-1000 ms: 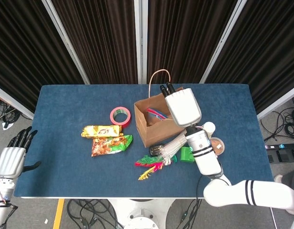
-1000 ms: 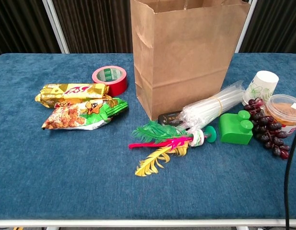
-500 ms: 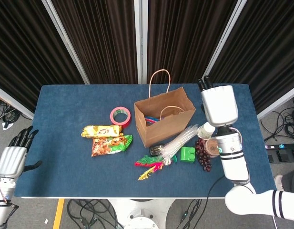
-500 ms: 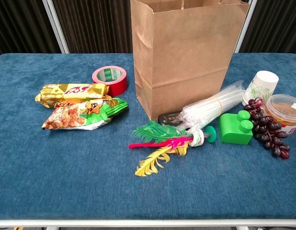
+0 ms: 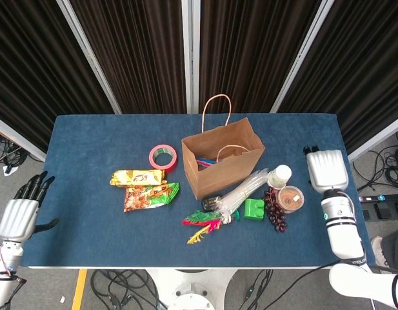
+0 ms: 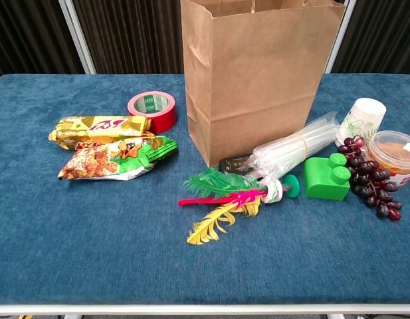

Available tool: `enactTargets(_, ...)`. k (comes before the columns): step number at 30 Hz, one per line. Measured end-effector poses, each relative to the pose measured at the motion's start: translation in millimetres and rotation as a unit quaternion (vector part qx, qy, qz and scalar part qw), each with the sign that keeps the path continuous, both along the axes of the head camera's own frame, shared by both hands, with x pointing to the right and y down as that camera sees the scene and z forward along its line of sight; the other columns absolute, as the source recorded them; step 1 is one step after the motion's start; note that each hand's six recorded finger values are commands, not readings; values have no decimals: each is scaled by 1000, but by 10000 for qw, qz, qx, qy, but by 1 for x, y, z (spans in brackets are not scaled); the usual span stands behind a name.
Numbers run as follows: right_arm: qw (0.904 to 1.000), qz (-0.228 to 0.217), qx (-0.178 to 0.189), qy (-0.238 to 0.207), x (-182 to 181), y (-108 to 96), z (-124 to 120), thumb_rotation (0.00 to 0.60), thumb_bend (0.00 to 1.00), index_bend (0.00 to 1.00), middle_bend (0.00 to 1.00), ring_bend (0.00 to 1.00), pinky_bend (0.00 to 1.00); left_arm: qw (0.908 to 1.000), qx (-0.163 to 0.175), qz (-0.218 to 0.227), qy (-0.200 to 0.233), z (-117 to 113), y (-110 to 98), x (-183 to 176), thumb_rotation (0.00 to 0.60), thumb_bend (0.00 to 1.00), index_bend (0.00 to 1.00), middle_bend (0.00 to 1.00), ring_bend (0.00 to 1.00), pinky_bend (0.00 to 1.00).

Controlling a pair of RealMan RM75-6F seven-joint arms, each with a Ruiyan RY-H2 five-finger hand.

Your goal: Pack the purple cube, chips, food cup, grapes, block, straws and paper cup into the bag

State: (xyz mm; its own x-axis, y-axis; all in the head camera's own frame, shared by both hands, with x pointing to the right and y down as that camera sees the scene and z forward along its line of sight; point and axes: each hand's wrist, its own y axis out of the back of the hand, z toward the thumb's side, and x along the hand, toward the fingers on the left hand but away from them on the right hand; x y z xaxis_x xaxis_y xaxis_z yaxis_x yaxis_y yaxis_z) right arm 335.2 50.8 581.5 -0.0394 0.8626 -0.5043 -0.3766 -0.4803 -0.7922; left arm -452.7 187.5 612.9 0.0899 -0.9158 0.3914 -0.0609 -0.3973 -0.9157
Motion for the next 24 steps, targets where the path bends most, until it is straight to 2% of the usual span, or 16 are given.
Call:
enactTargets(6, 9962, 310, -807, 63, 22, 28, 33, 600, 0, 332, 385, 798, 840, 10000, -49, 7, -2, 2, 1, 0, 600, 85, 114, 87, 35, 196)
enactTargets(11, 9883, 609, -1390, -141, 34, 52, 57, 600, 0, 322, 376, 798, 840, 10000, -60, 6, 10, 3, 2, 0, 600, 84, 114, 88, 35, 196)
enactTargets(18, 9854, 758, -1491, -311, 38, 62, 79, 600, 0, 321, 354, 797, 839, 10000, -67, 7, -12, 4, 3, -1, 600, 84, 114, 88, 35, 196)
enactTargets(24, 9829, 725, -1610, -516, 27, 64, 95, 600, 0, 243, 246, 794, 839, 10000, -71, 21, -35, 5, 2, -1, 600, 84, 114, 88, 35, 196)
